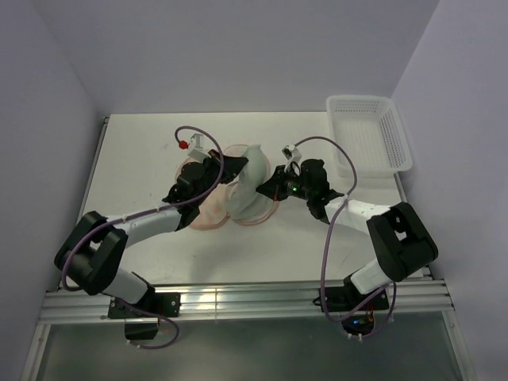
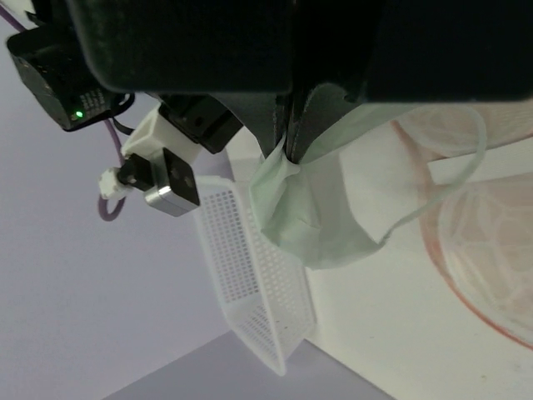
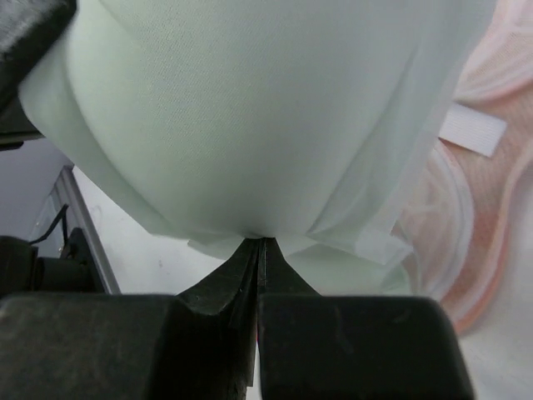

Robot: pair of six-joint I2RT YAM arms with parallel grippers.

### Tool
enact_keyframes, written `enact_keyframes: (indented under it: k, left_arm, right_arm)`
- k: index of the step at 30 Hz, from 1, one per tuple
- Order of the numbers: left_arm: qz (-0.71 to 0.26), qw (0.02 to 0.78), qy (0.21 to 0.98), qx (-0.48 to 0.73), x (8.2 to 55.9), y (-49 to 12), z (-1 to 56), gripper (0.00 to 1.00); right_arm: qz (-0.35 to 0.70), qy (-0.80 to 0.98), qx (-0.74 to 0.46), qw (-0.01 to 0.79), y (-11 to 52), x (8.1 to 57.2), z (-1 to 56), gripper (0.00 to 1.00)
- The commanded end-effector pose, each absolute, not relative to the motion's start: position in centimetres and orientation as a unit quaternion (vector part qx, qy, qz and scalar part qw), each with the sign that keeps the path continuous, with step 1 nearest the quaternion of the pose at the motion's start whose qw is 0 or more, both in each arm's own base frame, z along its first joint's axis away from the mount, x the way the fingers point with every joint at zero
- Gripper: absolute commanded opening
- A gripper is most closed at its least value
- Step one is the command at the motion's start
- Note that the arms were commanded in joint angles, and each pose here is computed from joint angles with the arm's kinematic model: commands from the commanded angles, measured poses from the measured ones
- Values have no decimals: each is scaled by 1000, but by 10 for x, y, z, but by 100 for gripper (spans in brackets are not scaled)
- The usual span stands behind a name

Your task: Place the bra in the laundry bag and zip it closed

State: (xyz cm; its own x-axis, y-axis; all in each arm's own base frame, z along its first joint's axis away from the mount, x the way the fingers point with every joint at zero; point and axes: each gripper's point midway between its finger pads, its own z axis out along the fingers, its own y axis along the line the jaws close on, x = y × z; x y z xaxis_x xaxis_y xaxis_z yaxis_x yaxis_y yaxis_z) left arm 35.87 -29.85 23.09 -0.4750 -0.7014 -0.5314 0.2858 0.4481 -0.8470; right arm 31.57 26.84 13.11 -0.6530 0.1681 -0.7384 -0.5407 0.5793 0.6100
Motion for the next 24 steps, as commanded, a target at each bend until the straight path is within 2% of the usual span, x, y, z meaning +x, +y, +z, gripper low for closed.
enact_keyframes:
  k: [1, 5, 10, 12, 16, 19, 24]
  left_arm:
    - [-485, 492, 709, -139, 375, -300, 216, 0]
    - [-454, 485, 734, -143, 394, -298, 186, 0]
    - [-369, 492, 774, -147, 420, -286, 150, 1]
    - [-338, 487, 792, -145, 424, -282, 133, 5]
    - [-327, 498, 793, -130, 432, -283, 138, 15]
    - [-325, 510, 787, -126, 440, -284, 150, 29]
    - [-317, 474, 812, -123, 456, -285, 110, 30]
  right_arm:
    - [426, 807, -86, 400, 260, 332, 122, 0]
    - [414, 825, -75, 379, 261, 339, 108, 0]
    - [393, 845, -62, 357, 265, 357, 96, 0]
    - [388, 849, -62, 353, 267, 364, 96, 0]
    - [381, 854, -65, 349, 269, 371, 99, 0]
    - [389, 847, -66, 355, 272, 373, 106, 0]
    - [376, 862, -61, 334, 276, 384, 83, 1]
